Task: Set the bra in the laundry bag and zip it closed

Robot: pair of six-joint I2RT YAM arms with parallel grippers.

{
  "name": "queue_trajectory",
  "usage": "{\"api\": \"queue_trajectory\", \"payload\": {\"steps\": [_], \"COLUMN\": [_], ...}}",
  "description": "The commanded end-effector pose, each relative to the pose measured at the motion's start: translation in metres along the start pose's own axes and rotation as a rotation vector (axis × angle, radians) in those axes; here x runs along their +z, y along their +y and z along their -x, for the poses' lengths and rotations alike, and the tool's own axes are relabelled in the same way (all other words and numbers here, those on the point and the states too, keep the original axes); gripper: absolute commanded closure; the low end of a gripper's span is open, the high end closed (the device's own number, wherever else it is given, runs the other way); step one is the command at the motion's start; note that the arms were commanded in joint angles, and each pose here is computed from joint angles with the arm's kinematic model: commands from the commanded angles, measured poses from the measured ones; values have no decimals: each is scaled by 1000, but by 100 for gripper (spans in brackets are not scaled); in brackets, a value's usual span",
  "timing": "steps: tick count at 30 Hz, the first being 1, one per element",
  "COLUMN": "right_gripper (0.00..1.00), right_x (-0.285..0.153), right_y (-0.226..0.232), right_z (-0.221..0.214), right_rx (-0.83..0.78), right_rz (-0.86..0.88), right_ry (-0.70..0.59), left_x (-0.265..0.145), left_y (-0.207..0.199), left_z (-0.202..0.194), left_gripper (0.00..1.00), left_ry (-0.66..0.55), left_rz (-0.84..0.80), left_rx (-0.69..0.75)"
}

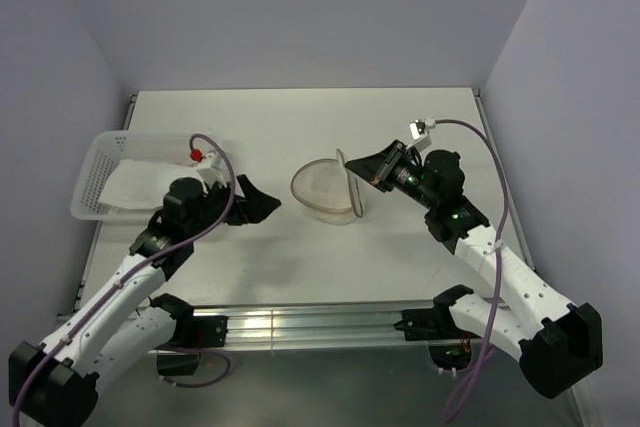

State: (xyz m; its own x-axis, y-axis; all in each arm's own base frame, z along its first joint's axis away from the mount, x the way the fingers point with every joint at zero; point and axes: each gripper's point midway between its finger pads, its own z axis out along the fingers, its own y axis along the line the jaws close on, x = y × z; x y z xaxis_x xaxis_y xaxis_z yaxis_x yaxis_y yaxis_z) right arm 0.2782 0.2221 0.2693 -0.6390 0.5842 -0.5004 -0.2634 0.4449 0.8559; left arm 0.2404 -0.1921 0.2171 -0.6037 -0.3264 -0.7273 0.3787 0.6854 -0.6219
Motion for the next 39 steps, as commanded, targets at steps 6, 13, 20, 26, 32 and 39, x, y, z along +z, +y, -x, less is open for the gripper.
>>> {"api": "queue_trajectory", "payload": {"steps": [6, 13, 20, 26, 32, 39], "right_gripper": [100, 100, 100, 100, 100, 100], "right_x": [-17, -21, -21, -23, -26, -34], "right_y": [33, 34, 30, 26, 12, -13], "right_z": [6, 4, -1, -1, 9, 38], "right_rx": [-10, -15, -10, -15, -55, -55], "right_rz": [152, 165, 168, 155, 81, 2], "right_ry": [-14, -12, 2, 1, -37, -104], "left_x": [53, 96, 133, 136, 107, 76], "left_y": [12, 10, 21, 13, -8, -27], "left_z": [-38, -41, -56, -59, -48, -47], "left_gripper": [13, 36, 53, 100, 100, 100], "left_ry": [-67, -81, -39, -20, -29, 71], "left_rz": [33, 22, 28, -7, -52, -68], "left_rx": [-172, -176, -172, -172, -142, -84]}}
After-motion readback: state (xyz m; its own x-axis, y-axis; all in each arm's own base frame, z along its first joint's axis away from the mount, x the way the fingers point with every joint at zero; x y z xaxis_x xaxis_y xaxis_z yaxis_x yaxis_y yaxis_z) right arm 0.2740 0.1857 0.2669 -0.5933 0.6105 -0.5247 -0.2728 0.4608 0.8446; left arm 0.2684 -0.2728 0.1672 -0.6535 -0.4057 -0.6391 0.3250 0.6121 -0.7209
